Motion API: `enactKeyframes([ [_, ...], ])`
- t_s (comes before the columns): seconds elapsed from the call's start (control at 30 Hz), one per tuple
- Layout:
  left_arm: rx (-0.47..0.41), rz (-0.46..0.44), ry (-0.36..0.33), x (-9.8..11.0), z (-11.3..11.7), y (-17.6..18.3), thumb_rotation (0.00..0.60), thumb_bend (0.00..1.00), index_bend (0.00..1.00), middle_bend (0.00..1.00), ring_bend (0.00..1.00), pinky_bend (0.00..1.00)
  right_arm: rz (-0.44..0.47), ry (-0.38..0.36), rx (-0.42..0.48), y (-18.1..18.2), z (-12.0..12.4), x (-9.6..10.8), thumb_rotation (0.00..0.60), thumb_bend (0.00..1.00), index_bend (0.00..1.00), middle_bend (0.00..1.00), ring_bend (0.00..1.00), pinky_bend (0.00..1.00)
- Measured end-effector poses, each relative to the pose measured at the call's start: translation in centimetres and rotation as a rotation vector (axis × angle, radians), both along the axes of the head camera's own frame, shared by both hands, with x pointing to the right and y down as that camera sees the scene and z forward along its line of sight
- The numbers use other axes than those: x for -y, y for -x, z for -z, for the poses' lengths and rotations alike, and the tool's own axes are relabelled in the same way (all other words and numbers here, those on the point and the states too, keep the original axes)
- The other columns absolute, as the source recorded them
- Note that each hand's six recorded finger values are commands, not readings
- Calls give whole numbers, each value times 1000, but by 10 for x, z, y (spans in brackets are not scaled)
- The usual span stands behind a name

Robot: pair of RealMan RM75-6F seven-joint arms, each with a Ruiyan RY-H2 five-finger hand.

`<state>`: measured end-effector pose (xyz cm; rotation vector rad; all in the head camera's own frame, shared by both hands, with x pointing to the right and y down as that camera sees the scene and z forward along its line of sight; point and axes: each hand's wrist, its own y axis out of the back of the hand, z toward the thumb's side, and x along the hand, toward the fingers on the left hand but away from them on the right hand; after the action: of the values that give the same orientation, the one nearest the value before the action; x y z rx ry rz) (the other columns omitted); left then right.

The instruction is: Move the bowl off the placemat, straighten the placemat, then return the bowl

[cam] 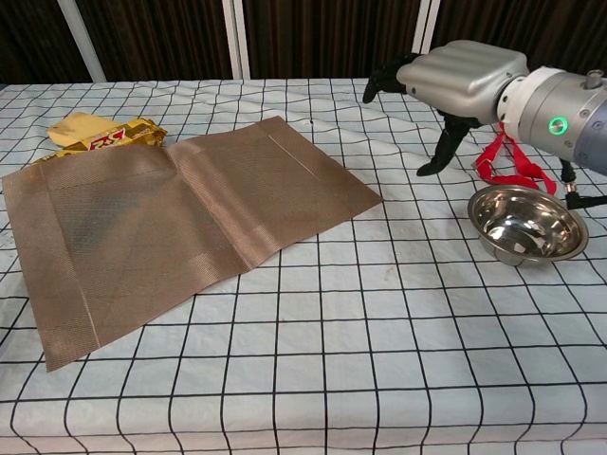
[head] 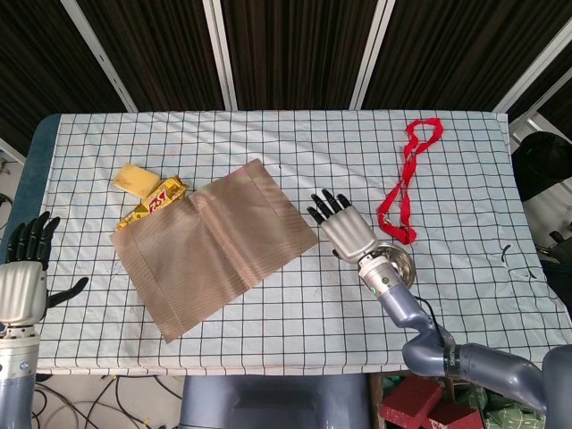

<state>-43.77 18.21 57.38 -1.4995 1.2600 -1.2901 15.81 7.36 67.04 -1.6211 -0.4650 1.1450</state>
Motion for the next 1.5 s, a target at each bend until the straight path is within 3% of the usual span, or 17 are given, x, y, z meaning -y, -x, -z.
enactKeyframes([
  [0.8,-16,24,4,5,-1,4,600,23,11,4,0,0,-14,102,56,49,-57,-2,600,4,224,78,45,186],
  [1.07,-23,33,4,5,0,5,600,22,11,4,0,0,-10,146,49,57,-72,-6,600,3,224,78,46,186],
  [1.5,-39,42,9,6,1,7,600,23,11,5,0,0,12,144,0,67,-83,1,600,3,225,78,45,186],
])
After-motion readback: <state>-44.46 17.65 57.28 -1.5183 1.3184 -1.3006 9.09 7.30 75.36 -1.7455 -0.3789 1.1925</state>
